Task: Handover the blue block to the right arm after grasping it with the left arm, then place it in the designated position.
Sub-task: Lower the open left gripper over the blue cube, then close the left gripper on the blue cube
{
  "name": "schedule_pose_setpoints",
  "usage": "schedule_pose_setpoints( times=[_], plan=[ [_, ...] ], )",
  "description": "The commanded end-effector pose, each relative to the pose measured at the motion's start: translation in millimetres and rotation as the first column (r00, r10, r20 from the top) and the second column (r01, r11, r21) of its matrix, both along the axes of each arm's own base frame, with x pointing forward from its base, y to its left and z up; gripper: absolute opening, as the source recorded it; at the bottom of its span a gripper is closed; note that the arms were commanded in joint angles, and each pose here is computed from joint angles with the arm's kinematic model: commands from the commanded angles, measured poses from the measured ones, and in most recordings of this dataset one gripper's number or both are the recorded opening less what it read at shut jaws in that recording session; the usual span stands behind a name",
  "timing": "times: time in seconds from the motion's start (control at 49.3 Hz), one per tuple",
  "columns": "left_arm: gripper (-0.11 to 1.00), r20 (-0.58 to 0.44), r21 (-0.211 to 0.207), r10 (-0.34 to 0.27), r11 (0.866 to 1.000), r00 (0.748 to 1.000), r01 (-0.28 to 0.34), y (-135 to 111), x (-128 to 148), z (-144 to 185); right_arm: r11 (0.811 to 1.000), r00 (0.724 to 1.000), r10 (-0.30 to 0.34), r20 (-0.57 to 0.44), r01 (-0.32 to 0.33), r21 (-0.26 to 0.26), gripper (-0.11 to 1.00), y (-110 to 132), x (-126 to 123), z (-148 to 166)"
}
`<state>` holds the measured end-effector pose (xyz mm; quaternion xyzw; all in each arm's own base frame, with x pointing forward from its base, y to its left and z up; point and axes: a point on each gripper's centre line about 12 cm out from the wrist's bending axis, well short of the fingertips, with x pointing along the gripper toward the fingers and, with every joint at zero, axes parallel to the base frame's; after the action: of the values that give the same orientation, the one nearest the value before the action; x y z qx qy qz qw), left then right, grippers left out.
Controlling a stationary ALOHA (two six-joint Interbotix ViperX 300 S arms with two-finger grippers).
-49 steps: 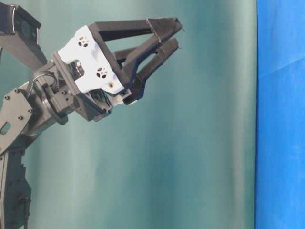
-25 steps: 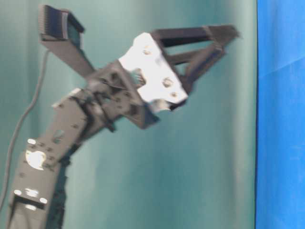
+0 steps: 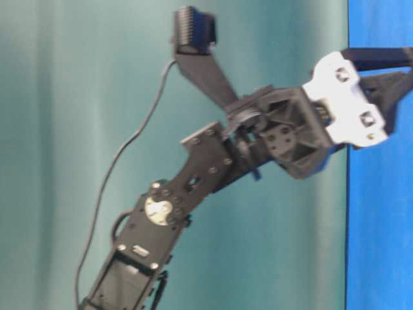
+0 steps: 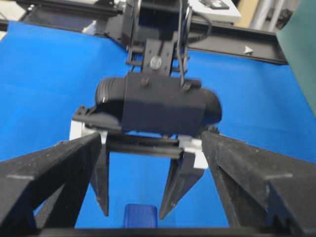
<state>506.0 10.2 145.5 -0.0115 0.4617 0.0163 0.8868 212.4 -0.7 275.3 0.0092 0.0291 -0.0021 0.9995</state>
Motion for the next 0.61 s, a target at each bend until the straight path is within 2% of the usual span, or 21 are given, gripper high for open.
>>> schedule_pose_setpoints(
  times=[0.0,0.365,0.588],
  plan=[
    [0.93,0.035,0.002,-0.005,1.0,0.999,0.005,-2,3,7,1.0,1.0,-0.004,0.02,0.004,0.006,0.95,-1,2,8],
    [0.93,0.012,-0.001,-0.004,1.0,1.0,0.004,-2,3,-22,1.0,1.0,-0.004,0.014,0.004,0.006,0.95,-1,3,6],
    [0.93,0.008,0.0,-0.005,1.0,1.0,0.005,-2,3,-28,1.0,1.0,-0.004,0.011,0.004,0.006,0.95,-1,3,5]
  ],
)
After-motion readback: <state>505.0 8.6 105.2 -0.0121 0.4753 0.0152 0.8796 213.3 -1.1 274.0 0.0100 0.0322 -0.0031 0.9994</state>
